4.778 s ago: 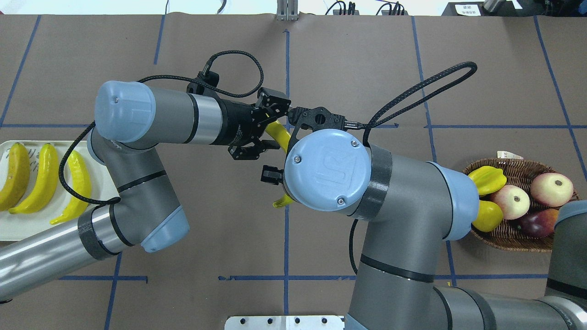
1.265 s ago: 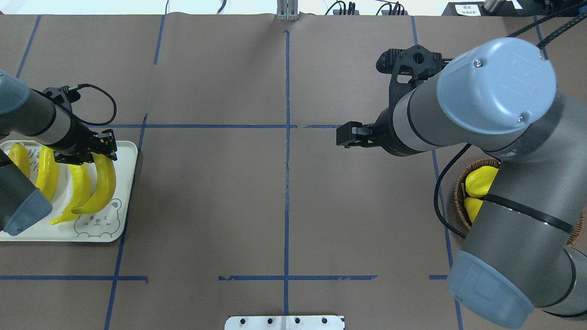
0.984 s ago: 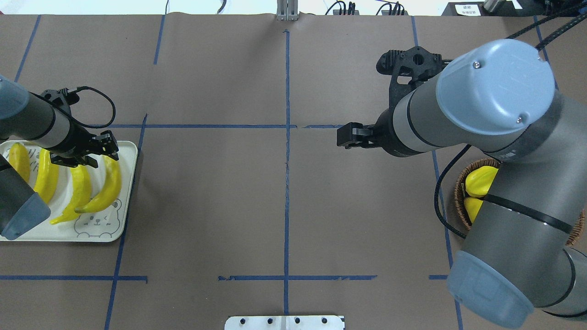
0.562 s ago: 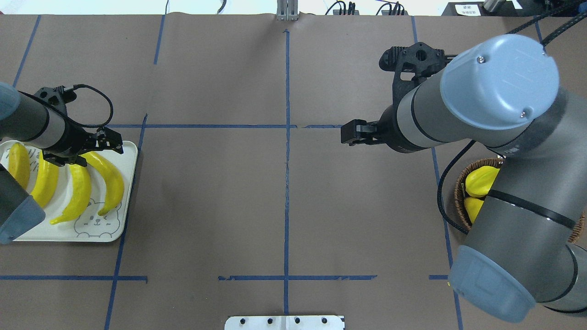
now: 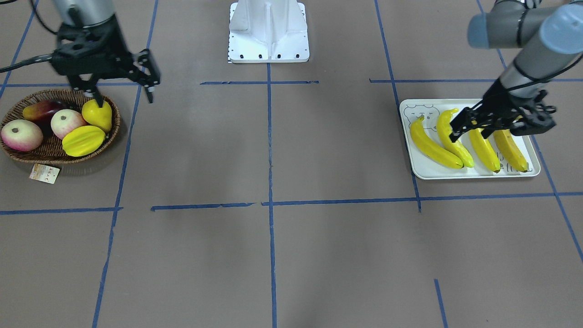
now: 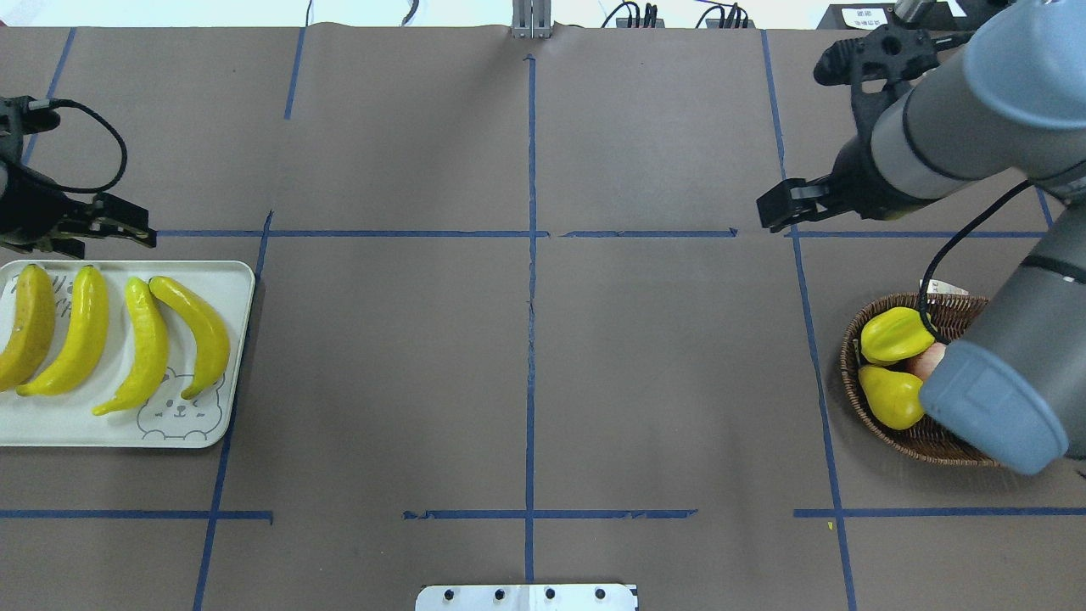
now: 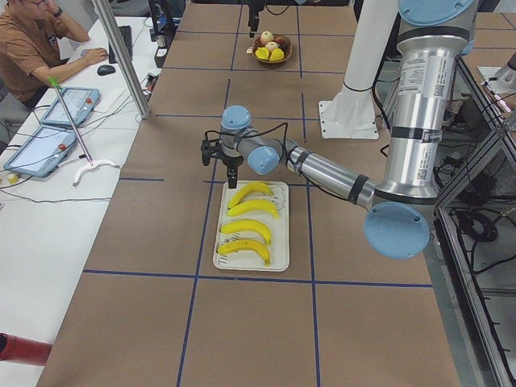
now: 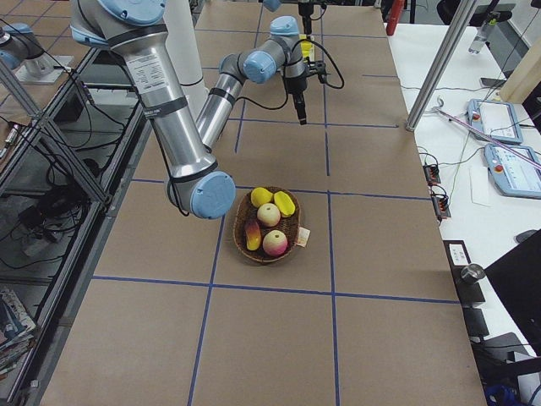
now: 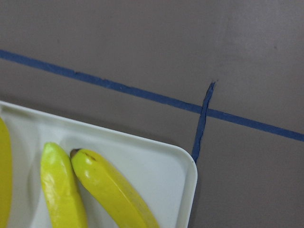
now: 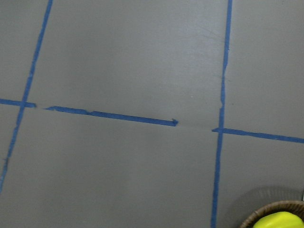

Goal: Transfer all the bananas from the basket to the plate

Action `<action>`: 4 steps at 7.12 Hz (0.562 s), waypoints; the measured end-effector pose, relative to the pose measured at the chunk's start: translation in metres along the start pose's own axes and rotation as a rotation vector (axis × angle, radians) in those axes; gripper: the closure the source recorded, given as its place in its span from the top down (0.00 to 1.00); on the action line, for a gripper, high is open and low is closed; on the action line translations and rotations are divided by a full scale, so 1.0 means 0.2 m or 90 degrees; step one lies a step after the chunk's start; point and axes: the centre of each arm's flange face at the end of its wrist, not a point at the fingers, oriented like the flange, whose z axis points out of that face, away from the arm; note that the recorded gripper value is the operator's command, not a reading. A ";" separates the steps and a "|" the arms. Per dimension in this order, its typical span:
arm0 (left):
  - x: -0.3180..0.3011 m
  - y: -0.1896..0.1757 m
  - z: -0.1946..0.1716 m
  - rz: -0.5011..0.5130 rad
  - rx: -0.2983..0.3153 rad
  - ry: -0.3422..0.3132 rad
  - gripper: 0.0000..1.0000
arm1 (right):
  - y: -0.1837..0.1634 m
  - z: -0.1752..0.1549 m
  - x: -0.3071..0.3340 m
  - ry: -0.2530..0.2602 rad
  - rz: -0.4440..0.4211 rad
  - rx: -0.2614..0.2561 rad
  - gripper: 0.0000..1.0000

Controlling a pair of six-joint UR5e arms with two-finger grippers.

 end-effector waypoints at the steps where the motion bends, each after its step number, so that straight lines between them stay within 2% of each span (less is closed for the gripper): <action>1: -0.20 -0.06 -0.09 0.053 0.001 -0.022 1.00 | -0.10 0.00 0.27 -0.002 -0.026 -0.026 1.00; 3: -0.62 -0.17 -0.33 0.124 -0.022 -0.081 1.00 | -0.29 0.00 0.88 -0.009 -0.088 -0.061 1.00; 4: -0.83 -0.20 -0.46 0.138 -0.040 -0.103 1.00 | -0.32 0.01 1.14 -0.009 -0.114 -0.075 1.00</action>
